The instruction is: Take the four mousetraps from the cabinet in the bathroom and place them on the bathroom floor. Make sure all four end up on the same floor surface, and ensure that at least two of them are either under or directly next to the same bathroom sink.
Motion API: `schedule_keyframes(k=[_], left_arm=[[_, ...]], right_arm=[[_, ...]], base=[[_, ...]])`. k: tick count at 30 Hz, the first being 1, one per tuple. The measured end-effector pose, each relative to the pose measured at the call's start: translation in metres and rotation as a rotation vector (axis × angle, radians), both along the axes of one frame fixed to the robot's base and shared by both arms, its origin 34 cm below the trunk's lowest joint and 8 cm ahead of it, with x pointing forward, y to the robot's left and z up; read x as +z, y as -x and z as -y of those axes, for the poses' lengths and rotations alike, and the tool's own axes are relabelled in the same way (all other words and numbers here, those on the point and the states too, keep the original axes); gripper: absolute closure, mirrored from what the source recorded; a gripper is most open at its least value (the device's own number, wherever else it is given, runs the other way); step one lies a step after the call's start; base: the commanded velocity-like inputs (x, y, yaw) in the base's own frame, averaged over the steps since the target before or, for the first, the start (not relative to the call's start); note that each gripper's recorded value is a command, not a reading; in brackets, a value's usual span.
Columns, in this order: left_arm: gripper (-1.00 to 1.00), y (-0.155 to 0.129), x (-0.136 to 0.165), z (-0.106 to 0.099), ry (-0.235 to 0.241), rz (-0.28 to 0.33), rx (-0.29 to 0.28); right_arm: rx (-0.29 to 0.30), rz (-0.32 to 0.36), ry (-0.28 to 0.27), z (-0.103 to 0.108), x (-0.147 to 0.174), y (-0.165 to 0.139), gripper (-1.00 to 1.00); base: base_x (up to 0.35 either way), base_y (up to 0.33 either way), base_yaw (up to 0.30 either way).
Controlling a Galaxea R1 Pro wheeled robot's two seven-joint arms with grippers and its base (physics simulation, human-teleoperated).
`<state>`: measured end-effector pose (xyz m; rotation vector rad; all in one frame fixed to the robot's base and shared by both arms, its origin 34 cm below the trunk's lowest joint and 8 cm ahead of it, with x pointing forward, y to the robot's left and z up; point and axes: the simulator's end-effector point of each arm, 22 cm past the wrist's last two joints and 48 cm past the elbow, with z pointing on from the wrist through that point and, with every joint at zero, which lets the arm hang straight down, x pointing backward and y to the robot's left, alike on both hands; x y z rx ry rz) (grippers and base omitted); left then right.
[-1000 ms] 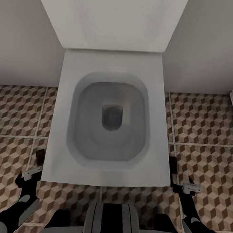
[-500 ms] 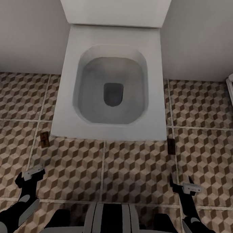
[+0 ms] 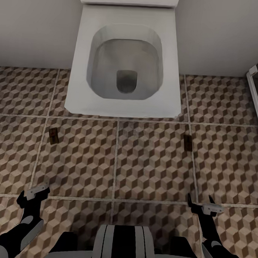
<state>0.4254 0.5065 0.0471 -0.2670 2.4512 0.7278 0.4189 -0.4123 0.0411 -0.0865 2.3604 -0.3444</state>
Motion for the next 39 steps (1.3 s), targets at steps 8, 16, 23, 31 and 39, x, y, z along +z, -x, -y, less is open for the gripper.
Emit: schedule_keyframes(k=[8,16,23,31,39], left_arm=[[-1.0,0.0,0.0,0.0,0.001,0.001,0.0],[-1.0,-0.007,0.006,0.001,0.002,0.018,0.001],[-1.0,-0.019,0.017,0.001,0.003,0.046,0.001],[-1.0,-0.033,0.03,0.0,0.0,0.079,0.002],[-1.0,-0.046,0.043,0.0,-0.001,0.111,0.001]], right_arm=[[0.0,0.0,0.0,0.0,0.0,0.0,-1.0],[0.0,0.017,0.0,0.0,0.006,-0.007,-1.0],[0.0,0.045,0.0,0.0,0.017,-0.02,-1.0],[0.0,0.078,0.0,0.0,0.029,-0.033,-1.0],[0.0,0.111,0.0,0.0,0.042,-0.047,-1.0]], base=[[-0.171,0.0,0.0],[-0.025,0.0,0.0],[-0.004,0.0,0.0],[0.0,0.0,0.0],[0.0,0.0,0.0]])
